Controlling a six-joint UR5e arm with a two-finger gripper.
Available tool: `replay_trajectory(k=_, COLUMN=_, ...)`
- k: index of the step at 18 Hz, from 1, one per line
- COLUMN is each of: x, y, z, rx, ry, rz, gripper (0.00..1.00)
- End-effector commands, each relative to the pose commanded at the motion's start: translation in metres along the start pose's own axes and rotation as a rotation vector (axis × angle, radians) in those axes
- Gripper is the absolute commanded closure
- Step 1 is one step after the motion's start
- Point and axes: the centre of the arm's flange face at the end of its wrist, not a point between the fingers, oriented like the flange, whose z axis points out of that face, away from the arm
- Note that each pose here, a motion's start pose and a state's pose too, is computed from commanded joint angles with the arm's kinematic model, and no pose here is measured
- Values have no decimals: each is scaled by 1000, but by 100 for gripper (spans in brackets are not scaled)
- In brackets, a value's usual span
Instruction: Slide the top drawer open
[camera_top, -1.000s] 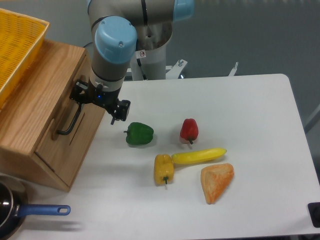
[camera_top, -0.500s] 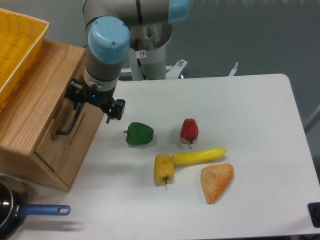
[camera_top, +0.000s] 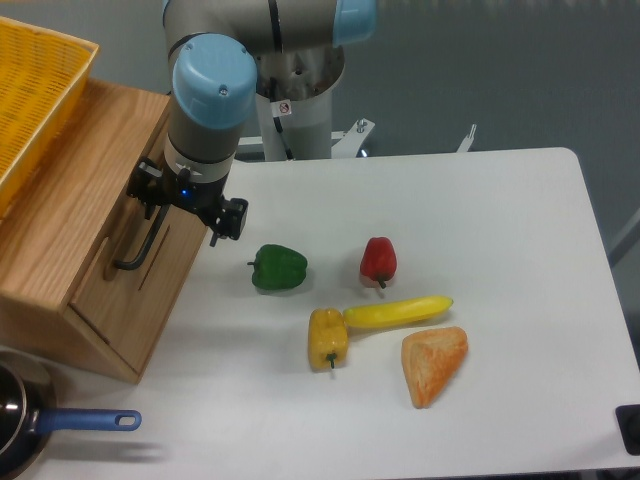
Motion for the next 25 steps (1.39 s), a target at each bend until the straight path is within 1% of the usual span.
replay_trajectory(k=25, x=-5, y=-1, z=9, rx=-16, ry=-2, rz=-1, gripper=0)
